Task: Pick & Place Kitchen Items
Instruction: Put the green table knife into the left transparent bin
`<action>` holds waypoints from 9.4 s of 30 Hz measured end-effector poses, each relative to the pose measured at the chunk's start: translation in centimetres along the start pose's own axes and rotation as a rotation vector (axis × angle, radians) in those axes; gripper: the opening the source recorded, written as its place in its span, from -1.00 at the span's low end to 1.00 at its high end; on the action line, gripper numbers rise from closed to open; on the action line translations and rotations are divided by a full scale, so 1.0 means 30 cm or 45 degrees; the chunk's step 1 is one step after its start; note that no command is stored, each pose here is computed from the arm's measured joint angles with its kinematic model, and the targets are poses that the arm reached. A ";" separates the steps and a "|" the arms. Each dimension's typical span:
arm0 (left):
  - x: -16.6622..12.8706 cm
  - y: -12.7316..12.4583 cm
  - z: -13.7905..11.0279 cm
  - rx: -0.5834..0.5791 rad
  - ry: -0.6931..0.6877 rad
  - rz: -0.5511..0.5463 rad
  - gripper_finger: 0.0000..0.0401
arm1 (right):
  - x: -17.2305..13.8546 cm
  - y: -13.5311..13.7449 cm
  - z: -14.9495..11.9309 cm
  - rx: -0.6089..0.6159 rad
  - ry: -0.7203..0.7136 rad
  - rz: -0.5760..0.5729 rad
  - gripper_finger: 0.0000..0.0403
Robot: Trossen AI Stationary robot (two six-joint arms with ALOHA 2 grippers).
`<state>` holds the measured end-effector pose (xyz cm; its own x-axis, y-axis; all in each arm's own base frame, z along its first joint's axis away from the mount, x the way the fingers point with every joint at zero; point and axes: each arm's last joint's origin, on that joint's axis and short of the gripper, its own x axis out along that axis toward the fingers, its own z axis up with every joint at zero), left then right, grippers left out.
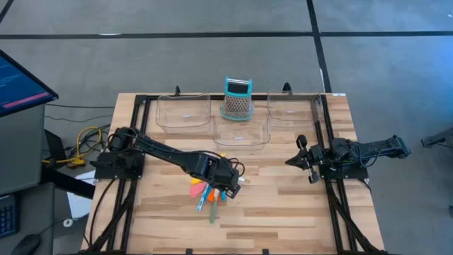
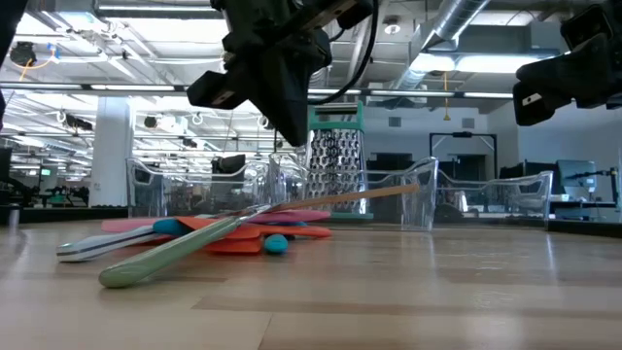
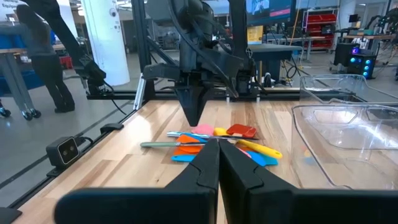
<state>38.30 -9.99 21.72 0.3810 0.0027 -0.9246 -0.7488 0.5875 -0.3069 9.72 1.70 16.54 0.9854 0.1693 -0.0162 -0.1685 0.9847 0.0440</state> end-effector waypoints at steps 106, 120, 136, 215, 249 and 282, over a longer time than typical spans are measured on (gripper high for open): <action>0.122 -0.162 -0.351 -0.556 -0.112 0.345 -0.19 | 0.000 0.001 -0.001 0.078 0.003 0.008 -1.00; 0.209 -0.105 -0.351 -0.547 -0.119 0.352 -0.20 | 0.000 0.001 -0.001 0.078 0.003 0.008 -1.00; 0.242 -0.084 -0.353 -0.541 -0.122 0.314 -0.31 | 0.000 0.001 -0.001 0.078 0.003 0.008 -1.00; -0.522 0.295 0.011 0.504 -0.966 0.592 -0.90 | 0.000 -0.016 0.003 0.114 -0.025 -0.121 -1.00; -0.264 1.062 0.355 0.747 -0.215 0.587 -0.90 | -0.008 -0.070 0.016 0.113 -0.093 -0.373 -1.00; -0.053 1.193 0.421 0.720 0.023 0.455 -0.90 | -0.009 -0.072 0.017 0.104 -0.093 -0.400 -1.00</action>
<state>17.75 21.24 15.06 0.1494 0.2649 -0.9526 -0.4260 0.8867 0.1798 9.83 -0.49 16.97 0.9884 -0.1486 0.0300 0.1436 0.9813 0.1280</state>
